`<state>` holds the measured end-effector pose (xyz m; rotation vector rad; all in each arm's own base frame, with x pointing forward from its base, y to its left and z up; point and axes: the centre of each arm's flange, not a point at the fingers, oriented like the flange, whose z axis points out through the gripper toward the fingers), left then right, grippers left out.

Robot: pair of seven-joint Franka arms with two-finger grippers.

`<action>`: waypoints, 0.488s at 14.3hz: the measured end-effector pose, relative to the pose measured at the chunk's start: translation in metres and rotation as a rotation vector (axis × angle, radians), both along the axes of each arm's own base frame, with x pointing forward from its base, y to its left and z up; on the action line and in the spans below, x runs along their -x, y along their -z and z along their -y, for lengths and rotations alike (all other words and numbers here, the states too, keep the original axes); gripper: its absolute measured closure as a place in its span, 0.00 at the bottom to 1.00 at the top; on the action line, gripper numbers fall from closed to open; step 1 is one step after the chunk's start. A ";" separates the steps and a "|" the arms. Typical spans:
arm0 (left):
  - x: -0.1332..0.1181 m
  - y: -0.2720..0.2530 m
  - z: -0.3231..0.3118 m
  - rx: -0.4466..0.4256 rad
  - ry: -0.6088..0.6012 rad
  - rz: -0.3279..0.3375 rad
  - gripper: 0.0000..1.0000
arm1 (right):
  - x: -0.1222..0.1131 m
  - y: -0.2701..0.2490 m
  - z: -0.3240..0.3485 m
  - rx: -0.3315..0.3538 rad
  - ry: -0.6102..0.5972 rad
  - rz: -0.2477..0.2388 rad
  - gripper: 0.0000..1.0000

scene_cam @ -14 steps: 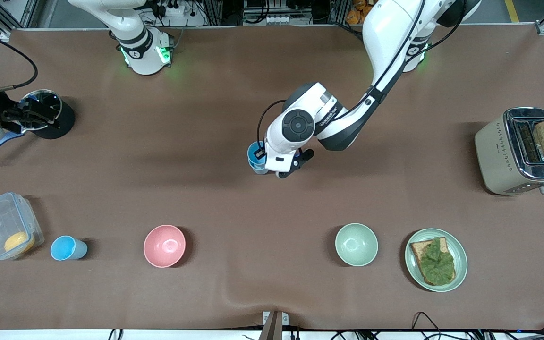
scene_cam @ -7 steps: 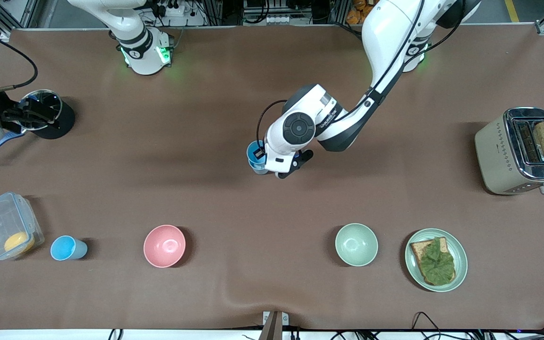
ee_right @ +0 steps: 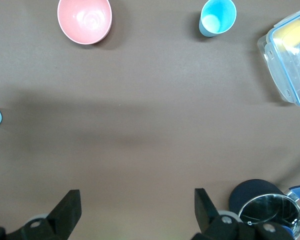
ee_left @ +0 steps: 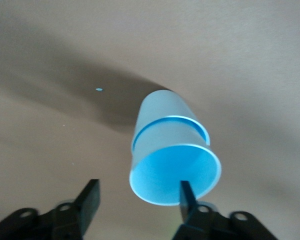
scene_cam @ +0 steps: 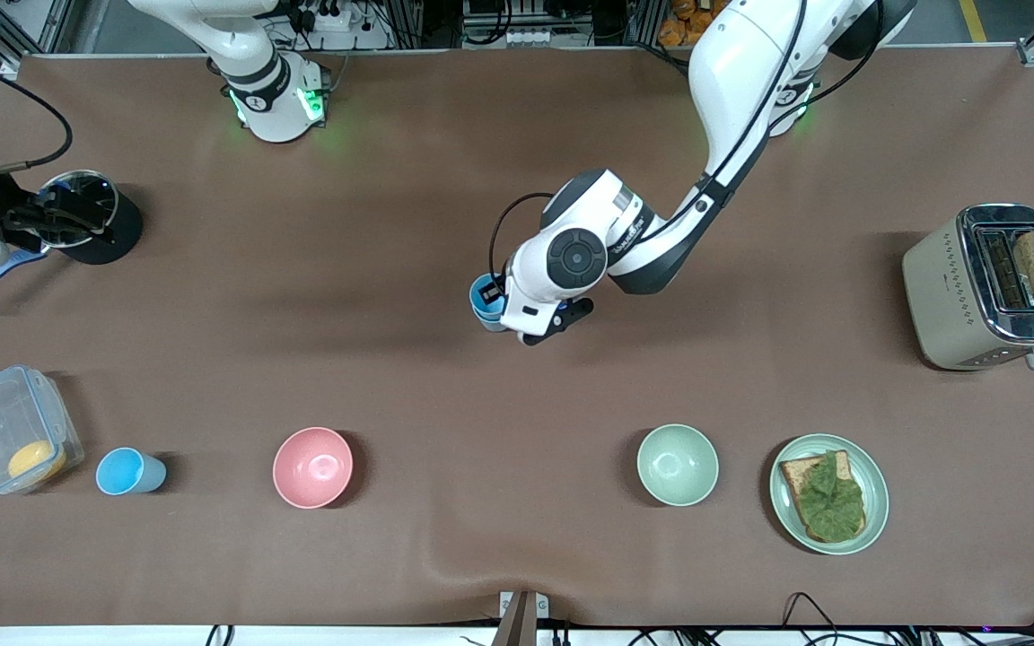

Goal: Stack blue cups with both arms
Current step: 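Open the left gripper and lift it off the stacked cups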

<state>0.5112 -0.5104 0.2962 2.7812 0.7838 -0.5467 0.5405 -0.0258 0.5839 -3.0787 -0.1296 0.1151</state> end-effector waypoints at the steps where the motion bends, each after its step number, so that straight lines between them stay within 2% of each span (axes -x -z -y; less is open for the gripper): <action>1: -0.007 -0.018 -0.003 0.010 -0.029 0.019 0.11 | 0.000 0.000 0.000 0.000 0.000 0.000 0.00; 2: -0.017 -0.043 -0.011 0.020 -0.056 0.042 0.02 | 0.000 0.000 0.000 0.000 0.000 0.000 0.00; 4: -0.037 -0.102 -0.045 0.018 -0.092 0.092 0.00 | 0.000 0.000 0.000 0.000 -0.001 0.000 0.00; 7: -0.068 -0.166 -0.127 -0.115 -0.122 0.188 0.00 | 0.000 0.000 -0.001 0.000 -0.002 0.000 0.00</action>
